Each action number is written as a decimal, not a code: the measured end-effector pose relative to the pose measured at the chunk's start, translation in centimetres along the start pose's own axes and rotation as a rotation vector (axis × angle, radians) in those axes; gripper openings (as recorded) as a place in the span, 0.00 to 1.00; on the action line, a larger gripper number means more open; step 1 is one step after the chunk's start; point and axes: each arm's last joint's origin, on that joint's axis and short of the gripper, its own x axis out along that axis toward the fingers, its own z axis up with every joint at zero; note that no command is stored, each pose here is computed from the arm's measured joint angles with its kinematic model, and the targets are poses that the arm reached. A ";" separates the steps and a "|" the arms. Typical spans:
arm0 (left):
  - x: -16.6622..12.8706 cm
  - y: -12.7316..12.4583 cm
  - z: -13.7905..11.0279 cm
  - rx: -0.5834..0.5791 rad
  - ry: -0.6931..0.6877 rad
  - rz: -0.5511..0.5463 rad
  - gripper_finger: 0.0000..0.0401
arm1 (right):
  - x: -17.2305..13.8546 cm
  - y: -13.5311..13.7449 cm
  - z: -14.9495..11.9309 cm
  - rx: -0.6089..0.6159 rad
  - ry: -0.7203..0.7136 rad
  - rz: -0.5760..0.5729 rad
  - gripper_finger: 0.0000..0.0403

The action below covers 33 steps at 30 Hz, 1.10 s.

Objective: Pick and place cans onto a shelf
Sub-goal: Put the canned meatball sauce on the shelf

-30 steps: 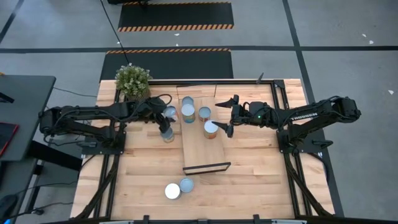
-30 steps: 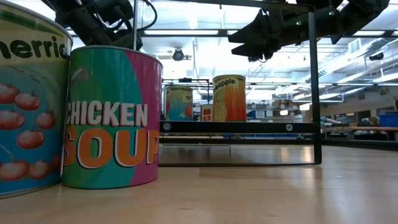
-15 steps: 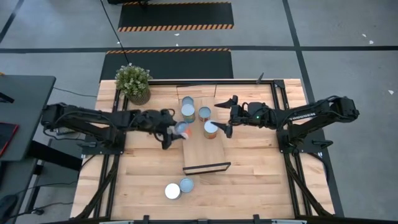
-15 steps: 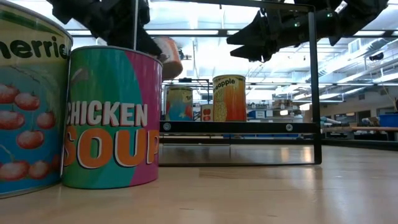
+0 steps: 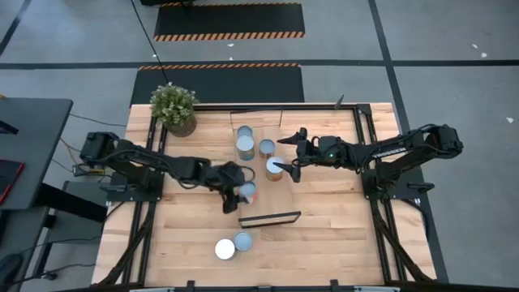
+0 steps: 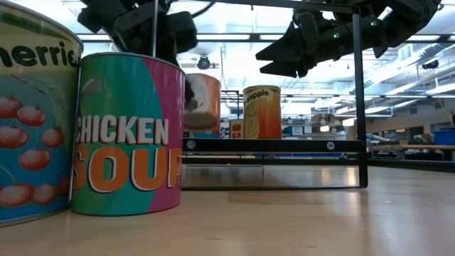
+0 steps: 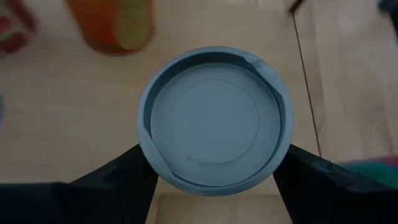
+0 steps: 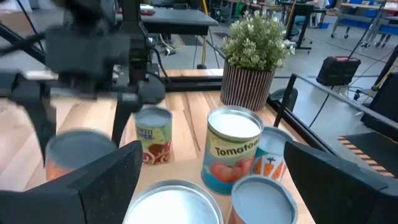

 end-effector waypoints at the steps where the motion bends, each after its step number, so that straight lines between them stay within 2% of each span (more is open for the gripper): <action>1: 0.3 -0.3 0.0 0.024 0.029 0.001 0.71 | 0.0 0.1 0.1 0.000 -0.006 0.002 0.99; 3: 0.8 -0.7 -0.2 0.069 0.089 0.014 0.71 | -0.1 0.1 0.1 -0.001 -0.006 0.004 0.99; 7: 1.6 -1.2 -0.3 0.144 0.096 0.053 0.74 | -0.1 0.1 0.1 -0.002 -0.003 0.005 0.99; 17: 1.7 -1.4 0.1 0.166 0.058 0.042 0.97 | -0.2 0.5 0.0 -0.008 0.008 0.019 0.99; 23: 1.1 -1.8 1.2 0.191 0.072 0.069 0.99 | -0.2 0.5 0.0 -0.008 0.007 0.019 0.99; 29: 0.1 -2.2 1.5 0.253 0.079 0.165 0.98 | -0.2 0.5 0.0 -0.005 0.008 0.019 0.99; 33: -1.8 -2.4 1.5 0.257 0.068 0.232 0.97 | -0.2 0.5 0.0 -0.007 0.007 0.019 0.99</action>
